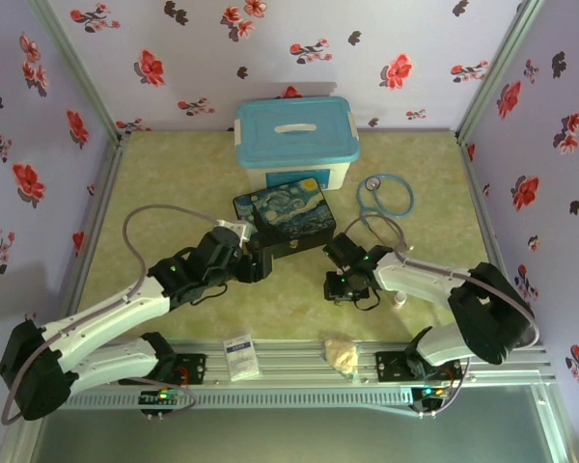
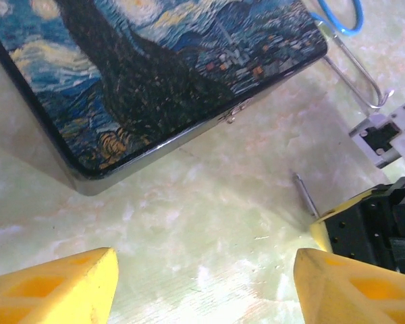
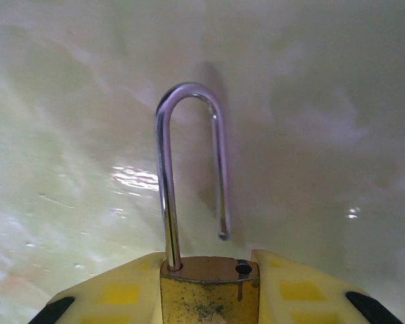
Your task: Unlock the padlock with the key
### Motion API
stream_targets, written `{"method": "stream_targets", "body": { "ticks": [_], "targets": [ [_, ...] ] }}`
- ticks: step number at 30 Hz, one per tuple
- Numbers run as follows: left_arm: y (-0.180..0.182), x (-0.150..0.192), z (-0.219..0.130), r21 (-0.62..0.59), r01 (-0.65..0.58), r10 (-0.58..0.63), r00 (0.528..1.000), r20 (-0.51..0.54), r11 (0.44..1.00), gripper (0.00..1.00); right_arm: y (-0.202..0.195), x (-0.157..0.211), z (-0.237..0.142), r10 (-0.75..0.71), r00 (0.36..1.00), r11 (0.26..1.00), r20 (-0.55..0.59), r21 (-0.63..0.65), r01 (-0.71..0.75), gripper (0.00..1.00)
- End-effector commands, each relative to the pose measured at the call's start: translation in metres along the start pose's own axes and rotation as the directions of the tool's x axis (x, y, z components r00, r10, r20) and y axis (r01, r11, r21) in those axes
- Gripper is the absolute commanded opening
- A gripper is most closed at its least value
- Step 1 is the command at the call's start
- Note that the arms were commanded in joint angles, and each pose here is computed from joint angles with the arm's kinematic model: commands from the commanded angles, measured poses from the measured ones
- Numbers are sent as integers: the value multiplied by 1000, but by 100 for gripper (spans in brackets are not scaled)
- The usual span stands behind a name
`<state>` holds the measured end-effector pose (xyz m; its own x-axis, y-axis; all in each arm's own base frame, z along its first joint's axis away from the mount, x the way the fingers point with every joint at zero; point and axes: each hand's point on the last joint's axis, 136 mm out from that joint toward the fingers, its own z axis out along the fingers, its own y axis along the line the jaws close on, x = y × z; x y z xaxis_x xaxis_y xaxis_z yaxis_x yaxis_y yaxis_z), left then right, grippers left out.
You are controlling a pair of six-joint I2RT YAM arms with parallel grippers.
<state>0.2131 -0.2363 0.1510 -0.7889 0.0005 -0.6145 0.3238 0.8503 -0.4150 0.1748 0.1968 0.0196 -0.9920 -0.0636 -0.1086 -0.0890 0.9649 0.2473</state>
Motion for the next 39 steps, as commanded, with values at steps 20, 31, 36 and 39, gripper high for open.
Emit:
{"method": "stream_targets", "body": {
  "ticks": [20, 31, 36, 39],
  "targets": [
    [25, 5, -6, -76, 38, -37, 999, 13, 996, 78, -12, -16, -11, -74, 997, 986, 37, 152, 67, 45],
    [149, -60, -56, -393, 177, -52, 950, 308, 902, 100, -40, -112, -115, -45, 883, 986, 467, 163, -36, 99],
    [196, -83, -74, -560, 215, 40, 912, 408, 800, 100, -105, -145, -152, 6, 758, 967, 653, 190, -170, 99],
    [207, -94, -71, -632, 156, 167, 892, 421, 759, 100, -142, -148, -165, -32, 678, 942, 734, 249, -225, 99]
  ]
}}
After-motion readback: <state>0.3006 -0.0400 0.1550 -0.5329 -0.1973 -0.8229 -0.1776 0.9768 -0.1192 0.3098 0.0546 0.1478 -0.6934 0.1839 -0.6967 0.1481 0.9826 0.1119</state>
